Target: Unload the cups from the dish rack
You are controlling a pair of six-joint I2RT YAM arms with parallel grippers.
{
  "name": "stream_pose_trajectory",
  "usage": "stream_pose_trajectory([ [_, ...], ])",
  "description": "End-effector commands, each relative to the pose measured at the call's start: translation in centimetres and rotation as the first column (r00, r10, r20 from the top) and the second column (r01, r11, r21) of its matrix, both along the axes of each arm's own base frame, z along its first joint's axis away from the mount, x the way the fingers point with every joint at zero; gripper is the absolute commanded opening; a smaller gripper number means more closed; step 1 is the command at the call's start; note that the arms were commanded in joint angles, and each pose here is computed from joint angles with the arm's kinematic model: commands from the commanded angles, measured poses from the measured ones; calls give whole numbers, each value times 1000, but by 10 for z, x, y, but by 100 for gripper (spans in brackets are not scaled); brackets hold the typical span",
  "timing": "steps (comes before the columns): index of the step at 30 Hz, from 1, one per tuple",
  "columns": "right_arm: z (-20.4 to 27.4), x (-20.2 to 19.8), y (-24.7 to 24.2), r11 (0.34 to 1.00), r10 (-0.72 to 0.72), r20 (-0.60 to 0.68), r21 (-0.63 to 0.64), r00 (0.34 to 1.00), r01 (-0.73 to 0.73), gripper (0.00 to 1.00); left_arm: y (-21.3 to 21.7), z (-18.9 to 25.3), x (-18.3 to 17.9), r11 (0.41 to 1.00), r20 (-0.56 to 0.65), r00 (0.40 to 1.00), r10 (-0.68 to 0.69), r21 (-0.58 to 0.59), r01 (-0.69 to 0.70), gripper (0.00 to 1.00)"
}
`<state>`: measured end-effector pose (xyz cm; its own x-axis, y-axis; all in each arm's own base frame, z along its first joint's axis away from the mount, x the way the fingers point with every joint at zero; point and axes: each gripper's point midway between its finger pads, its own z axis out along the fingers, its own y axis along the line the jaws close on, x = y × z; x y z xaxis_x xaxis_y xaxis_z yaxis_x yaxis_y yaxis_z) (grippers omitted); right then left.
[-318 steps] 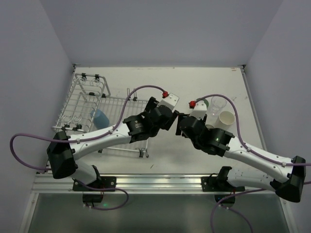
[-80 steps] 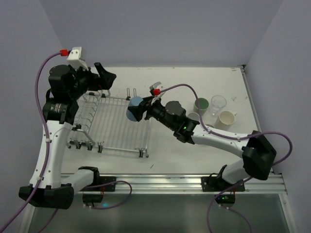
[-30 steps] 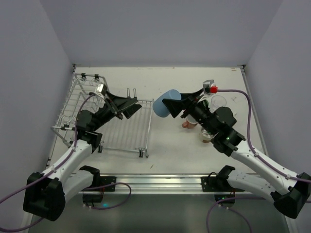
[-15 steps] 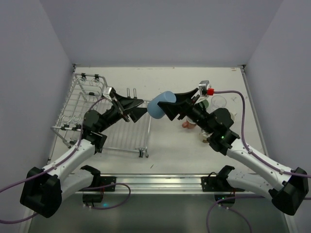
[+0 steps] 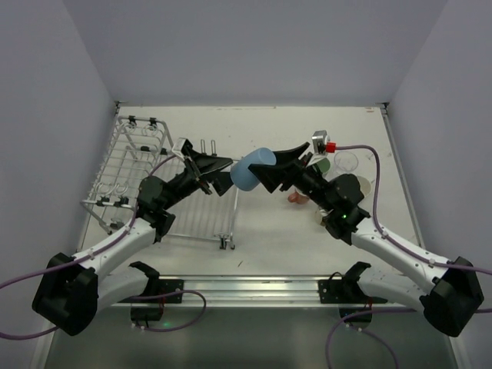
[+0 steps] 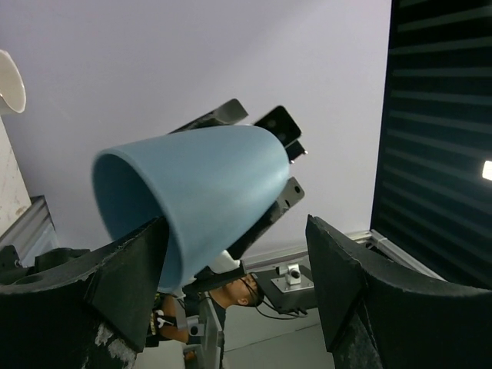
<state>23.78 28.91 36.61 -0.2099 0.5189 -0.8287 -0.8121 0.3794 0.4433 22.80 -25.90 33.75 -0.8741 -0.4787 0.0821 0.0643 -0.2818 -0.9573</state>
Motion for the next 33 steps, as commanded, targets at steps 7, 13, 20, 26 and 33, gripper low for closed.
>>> stream_pose_trajectory([
  [7,9,-3,-7,975,124,30,184,992,-128,33,6,38,-12,995,94,996,-3,-102,12,74],
  [13,5,-11,-5,939,218,41,263,975,-221,34,7,47,-13,991,113,994,7,-134,9,61],
  [20,-3,-10,0,928,255,27,275,967,-252,34,4,45,-10,992,123,992,8,-125,8,42],
  [26,-3,-12,-4,934,241,33,264,970,-241,42,-7,32,-4,999,113,994,-13,-41,17,0],
  [33,-29,0,-22,982,96,-82,169,992,-81,99,-20,13,12,985,159,987,10,171,-37,0],
])
